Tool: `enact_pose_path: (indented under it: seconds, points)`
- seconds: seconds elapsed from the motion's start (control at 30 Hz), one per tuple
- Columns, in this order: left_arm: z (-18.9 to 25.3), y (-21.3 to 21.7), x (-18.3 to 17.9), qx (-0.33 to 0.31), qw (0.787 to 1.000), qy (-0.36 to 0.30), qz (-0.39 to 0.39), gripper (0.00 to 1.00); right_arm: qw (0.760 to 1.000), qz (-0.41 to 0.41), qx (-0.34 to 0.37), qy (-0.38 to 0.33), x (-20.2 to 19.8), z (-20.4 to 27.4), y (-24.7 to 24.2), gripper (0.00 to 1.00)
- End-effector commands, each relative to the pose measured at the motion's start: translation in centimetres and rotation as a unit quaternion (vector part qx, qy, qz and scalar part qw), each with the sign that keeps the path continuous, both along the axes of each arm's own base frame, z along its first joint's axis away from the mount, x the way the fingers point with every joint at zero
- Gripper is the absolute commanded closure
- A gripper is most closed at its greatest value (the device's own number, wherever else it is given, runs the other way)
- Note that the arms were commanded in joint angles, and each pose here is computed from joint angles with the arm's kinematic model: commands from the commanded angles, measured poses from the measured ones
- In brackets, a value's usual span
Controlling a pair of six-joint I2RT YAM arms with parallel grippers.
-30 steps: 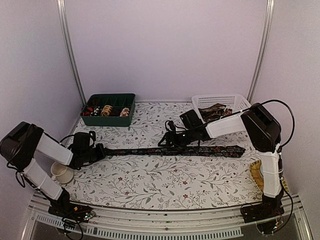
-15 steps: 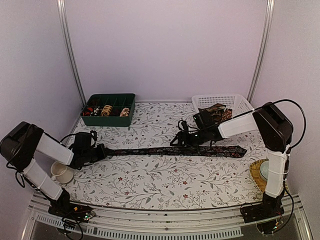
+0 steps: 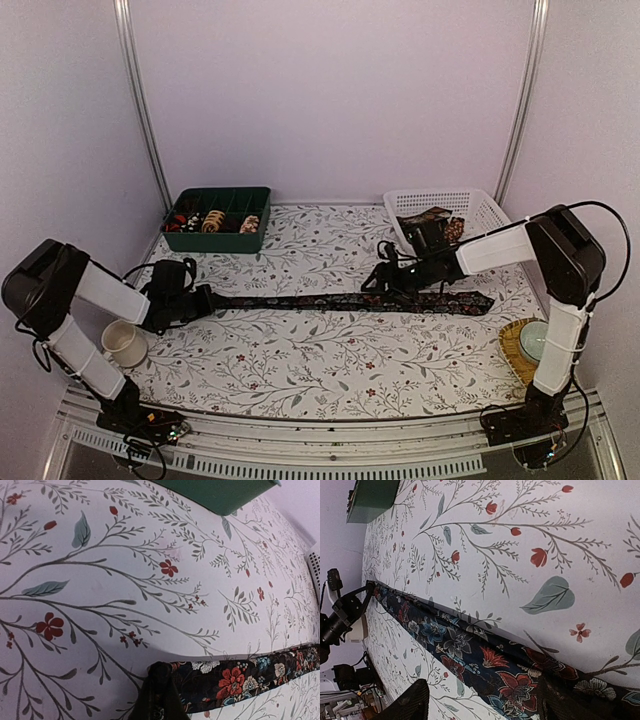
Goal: Roll the ties
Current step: Adjust the tie at the center of the board.
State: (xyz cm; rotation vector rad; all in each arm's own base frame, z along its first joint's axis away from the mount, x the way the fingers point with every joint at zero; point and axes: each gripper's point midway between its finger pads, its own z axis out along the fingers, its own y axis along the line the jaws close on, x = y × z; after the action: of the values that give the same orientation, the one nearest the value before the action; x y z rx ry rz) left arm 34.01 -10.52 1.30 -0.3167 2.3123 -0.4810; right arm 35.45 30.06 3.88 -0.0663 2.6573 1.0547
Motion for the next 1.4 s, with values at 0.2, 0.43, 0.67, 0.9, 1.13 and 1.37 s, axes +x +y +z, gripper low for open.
enact_pose_path:
  seconds: [0.2,0.43,0.67,0.9,1.13,1.37]
  points:
    - [-2.1,0.7,-0.9,0.032,0.998,0.045,0.002,1.00,0.999,-0.033,-0.031,-0.004,-1.3,3.6,-5.0,0.24]
    - [-2.4,0.6,-0.8,0.040,0.998,0.052,0.005,1.00,0.995,-0.081,-0.047,-0.042,-0.4,7.3,-9.5,0.22]
    - [-2.3,0.6,-0.9,0.042,0.998,0.051,0.003,1.00,0.987,-0.131,-0.092,-0.009,-0.1,3.9,-13.3,0.21]
    - [-1.6,0.6,-1.0,0.034,0.999,0.030,0.003,1.00,0.971,-0.177,-0.157,0.016,-0.3,-0.2,-16.0,0.18]
    - [-0.8,0.8,-1.3,0.010,1.000,0.005,0.001,1.00,0.955,-0.205,-0.210,0.038,-1.2,-3.0,-18.2,0.15]
    - [0.0,1.2,-1.2,-0.019,1.000,-0.013,0.002,1.00,0.946,-0.225,-0.228,0.051,-1.7,-4.1,-19.8,0.14]
